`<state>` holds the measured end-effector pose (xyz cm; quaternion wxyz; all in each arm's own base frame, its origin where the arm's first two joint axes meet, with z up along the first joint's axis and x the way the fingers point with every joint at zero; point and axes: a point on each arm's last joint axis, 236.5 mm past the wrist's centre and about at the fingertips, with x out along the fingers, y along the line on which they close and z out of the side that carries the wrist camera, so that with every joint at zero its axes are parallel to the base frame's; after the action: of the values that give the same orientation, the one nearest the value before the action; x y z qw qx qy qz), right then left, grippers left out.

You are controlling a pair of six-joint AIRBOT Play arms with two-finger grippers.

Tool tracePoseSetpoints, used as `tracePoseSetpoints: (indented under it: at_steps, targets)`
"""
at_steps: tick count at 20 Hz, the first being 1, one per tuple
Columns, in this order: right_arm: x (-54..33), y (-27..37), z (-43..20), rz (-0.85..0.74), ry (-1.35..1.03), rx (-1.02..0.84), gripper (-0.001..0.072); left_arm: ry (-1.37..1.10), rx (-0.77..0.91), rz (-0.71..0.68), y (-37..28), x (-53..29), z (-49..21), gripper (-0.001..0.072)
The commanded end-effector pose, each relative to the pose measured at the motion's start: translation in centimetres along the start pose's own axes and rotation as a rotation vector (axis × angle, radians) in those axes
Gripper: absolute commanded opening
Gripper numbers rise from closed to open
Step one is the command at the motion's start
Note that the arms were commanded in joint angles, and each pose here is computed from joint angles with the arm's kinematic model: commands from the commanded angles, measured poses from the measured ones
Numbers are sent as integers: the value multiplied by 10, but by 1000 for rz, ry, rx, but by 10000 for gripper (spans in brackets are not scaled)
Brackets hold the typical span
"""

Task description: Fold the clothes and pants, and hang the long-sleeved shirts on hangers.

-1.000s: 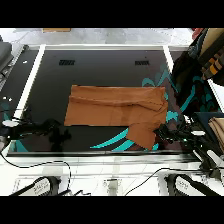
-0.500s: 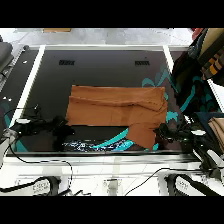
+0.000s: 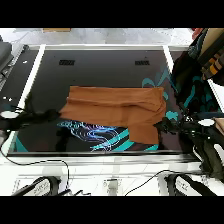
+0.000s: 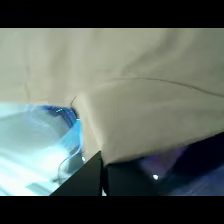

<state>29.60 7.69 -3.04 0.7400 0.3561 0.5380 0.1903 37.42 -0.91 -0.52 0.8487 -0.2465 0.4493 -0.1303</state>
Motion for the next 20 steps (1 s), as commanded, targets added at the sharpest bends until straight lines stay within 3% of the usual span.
tracePoseSetpoints:
  at_steps: [1, 6, 13, 17, 20]
  targets:
    - [-25, 32, -10, 13, 7, -102, 12, -86, 104, 35, -23, -55, 17, 12]
    - [-67, 76, -10, 1, -169, -164, 11, -101, 151, 106, -36, -94, 5, 12]
    - [-59, 76, 77, -45, -508, -41, 11, -85, 19, 44, -25, -58, -1, 12]
    - [-25, 40, 124, -82, -637, 158, 11, -94, -109, -6, -22, -7, 9, 12]
    - [-11, 5, 149, -122, -702, 292, 12, -158, -145, 63, -6, 35, 23, 12]
